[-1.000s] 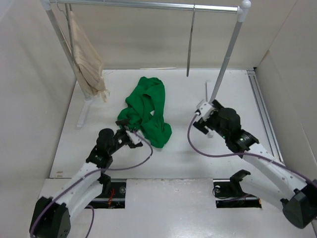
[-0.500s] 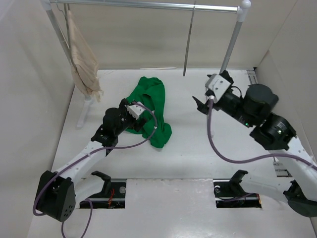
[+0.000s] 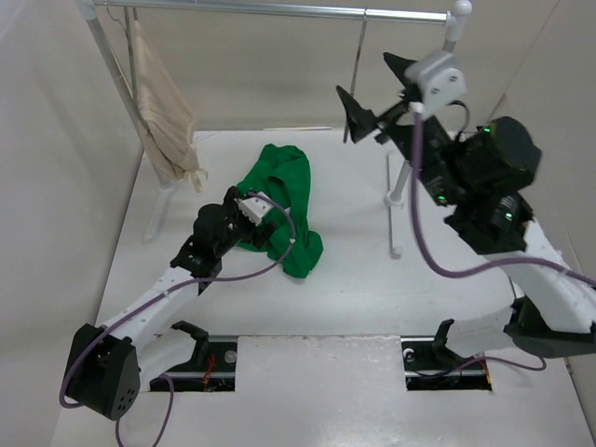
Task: Place the t-shirt on the hanger
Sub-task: Grab a hanger with the right arm
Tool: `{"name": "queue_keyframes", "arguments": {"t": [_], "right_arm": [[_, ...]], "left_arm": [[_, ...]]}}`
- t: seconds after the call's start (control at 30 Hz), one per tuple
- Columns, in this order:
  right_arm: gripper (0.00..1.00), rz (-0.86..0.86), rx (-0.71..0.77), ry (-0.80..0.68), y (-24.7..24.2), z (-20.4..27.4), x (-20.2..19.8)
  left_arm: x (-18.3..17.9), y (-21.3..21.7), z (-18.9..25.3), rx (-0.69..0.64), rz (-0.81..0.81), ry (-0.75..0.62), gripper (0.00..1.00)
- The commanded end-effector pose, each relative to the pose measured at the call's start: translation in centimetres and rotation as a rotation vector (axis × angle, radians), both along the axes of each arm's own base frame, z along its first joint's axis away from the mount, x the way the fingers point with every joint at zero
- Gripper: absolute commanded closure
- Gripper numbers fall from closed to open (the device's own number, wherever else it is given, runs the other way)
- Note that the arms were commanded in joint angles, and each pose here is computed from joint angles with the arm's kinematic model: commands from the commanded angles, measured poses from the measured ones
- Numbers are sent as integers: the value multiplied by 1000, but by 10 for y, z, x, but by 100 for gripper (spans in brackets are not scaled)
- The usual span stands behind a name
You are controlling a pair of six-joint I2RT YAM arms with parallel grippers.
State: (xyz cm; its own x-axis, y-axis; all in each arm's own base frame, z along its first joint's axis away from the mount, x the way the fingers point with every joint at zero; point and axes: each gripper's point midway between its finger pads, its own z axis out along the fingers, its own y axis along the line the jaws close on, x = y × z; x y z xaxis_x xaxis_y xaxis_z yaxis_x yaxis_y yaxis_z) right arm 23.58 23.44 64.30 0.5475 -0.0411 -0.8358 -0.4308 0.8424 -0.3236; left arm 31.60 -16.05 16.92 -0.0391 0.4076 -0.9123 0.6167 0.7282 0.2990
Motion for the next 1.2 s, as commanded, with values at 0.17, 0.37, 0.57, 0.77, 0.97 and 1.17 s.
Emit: {"name": "queue_keyframes", "arguments": {"t": [0.17,0.37,0.57,0.77,0.97,1.17], "right_arm": [[17,-460,-34,130,10,-39,74],[17,-665,-108,180,-16,-58,80],[23,-722,-128,194,-48,-67,76],[29,-497,-204,223,-47,-75,103],[29,-377,-229,278,-40,-95,142],[29,-248,-276,222,-50,-98,161]], "left_arm": [[-8,0,2,-15,3,-22,13],[-12,0,-5,-8,2,-13,13],[-13,0,-7,-15,5,-8,13],[-13,-1,-2,-30,7,-19,11],[-14,-3,-2,-35,-10,-17,11],[-16,-2,-8,-27,-10,0,11]]}}
